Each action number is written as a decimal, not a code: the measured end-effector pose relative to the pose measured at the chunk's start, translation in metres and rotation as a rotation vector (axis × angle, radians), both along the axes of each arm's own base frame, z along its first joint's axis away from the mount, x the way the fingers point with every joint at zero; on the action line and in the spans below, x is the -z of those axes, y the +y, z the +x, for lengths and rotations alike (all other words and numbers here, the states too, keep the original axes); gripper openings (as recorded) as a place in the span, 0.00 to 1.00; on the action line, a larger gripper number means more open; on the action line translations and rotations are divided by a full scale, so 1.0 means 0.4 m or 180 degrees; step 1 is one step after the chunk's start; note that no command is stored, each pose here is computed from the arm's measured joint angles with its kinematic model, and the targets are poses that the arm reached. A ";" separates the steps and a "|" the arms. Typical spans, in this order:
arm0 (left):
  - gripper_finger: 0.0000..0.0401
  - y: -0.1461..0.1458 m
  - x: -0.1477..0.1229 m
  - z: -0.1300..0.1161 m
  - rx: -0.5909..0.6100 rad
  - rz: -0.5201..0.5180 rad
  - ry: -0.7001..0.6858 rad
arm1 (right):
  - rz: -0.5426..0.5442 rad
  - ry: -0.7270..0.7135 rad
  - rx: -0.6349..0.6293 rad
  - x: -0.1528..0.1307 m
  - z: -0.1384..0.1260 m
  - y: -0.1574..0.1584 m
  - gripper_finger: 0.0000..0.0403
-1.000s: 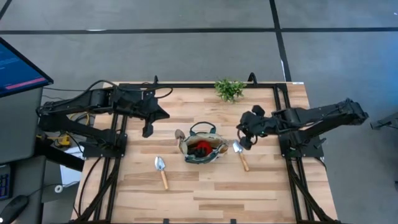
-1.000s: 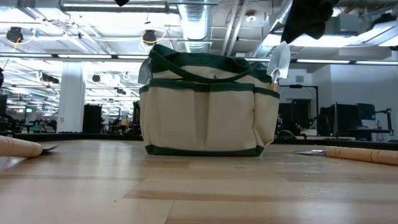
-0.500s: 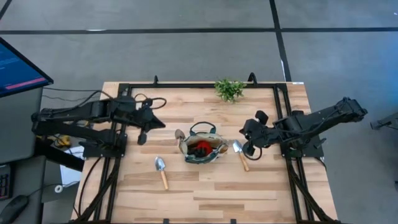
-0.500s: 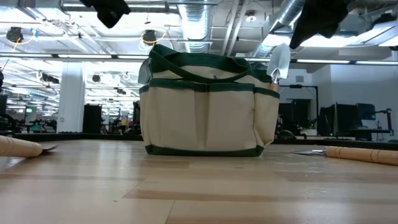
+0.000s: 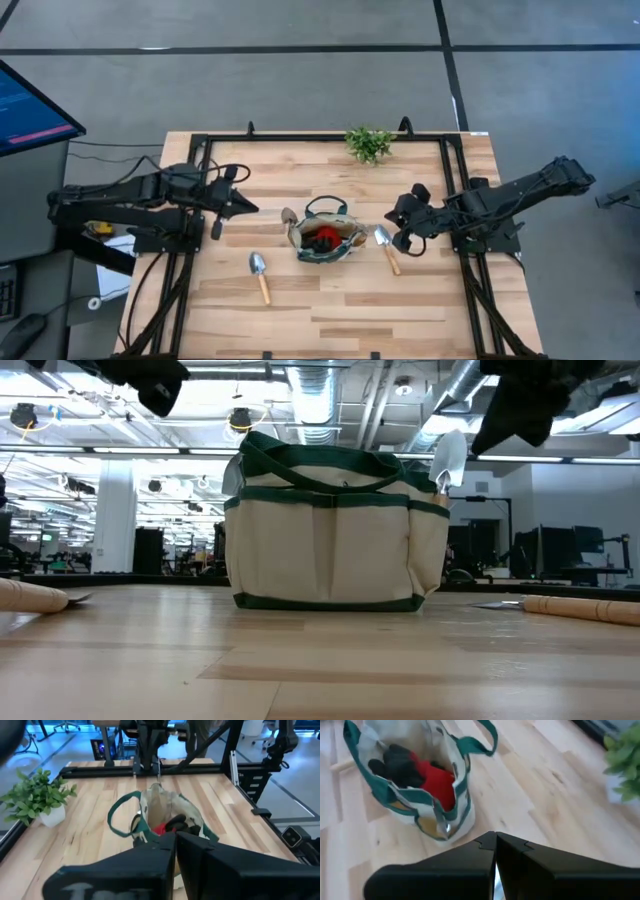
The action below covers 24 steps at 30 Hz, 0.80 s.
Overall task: Pick & Place Garden tools in Gardening bag
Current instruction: Put the brown trowel into the gardening bag
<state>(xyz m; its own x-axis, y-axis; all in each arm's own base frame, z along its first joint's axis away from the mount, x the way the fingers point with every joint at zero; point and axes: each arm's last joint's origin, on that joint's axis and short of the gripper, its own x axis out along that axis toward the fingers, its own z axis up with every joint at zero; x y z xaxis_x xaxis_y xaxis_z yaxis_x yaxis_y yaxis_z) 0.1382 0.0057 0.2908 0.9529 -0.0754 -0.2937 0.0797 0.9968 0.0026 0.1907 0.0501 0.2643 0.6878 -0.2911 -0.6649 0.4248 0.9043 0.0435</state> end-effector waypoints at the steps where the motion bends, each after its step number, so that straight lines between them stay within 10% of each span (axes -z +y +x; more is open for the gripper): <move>1: 0.01 0.000 0.003 0.000 -0.0001 0.0000 0.0003 | 0.0055 -0.0003 0.0019 0.003 -0.004 -0.001 0.00; 11: 0.01 0.000 0.006 0.002 -0.0003 0.0001 -0.0007 | 0.0841 0.0130 0.0114 0.031 -0.028 0.006 0.00; 24: 0.01 0.000 0.004 0.002 -0.0004 -0.0003 -0.0029 | 0.0965 0.0355 0.0130 0.052 -0.021 0.014 0.00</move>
